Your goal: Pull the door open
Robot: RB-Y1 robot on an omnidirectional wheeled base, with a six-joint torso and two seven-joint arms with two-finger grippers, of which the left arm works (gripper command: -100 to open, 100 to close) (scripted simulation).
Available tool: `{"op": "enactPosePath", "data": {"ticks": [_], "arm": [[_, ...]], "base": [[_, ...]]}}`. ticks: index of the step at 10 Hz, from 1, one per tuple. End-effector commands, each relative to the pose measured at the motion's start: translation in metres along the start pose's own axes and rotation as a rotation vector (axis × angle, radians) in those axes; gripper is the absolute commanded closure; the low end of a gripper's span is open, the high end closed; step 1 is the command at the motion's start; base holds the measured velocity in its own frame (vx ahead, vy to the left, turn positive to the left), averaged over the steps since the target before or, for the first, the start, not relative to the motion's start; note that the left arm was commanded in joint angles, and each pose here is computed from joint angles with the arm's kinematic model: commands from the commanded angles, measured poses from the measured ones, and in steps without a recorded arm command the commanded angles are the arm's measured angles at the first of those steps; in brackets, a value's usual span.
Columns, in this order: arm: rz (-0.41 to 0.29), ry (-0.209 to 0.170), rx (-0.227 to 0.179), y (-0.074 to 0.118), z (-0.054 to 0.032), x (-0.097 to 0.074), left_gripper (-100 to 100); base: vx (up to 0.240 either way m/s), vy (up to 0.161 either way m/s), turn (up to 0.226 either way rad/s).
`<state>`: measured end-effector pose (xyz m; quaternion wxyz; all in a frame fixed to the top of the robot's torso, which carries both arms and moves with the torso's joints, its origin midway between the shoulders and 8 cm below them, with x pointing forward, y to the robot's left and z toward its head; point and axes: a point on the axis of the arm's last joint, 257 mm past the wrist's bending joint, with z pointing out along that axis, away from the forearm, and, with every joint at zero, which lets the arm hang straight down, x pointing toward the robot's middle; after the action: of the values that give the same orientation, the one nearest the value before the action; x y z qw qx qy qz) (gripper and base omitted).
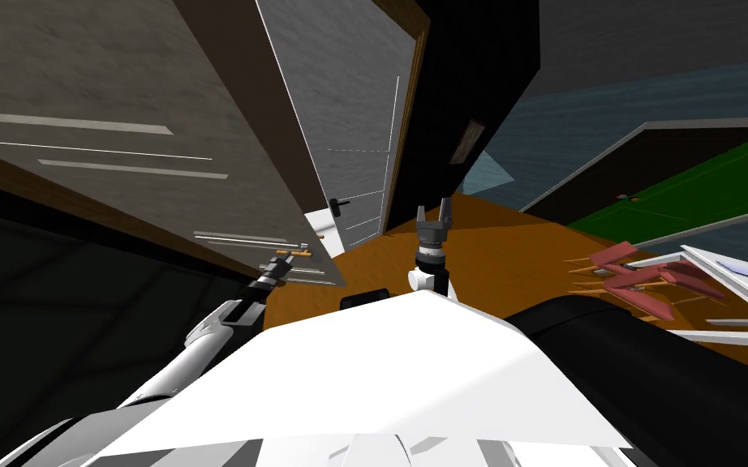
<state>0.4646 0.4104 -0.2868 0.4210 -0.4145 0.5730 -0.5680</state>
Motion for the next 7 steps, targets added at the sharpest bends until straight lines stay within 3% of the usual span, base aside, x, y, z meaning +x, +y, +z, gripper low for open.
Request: {"op": "enactPosePath", "data": {"ticks": [1, 4, 6, 7], "arm": [[-0.007, 0.019, -0.003, 0.006, -0.0035, 0.007, 100], [-0.01, 0.054, 0.0, 0.006, -0.0172, 0.009, 100], [-0.011, 0.064, 0.001, 0.006, -0.0213, 0.01, 100], [-0.003, 0.046, 0.002, 0.002, -0.0194, 0.0, 100]], "base": [[-0.121, 0.074, -0.058], [-0.153, 0.114, -0.148], [-0.164, 0.079, -0.083], [-0.054, 0.039, 0.004]]}}
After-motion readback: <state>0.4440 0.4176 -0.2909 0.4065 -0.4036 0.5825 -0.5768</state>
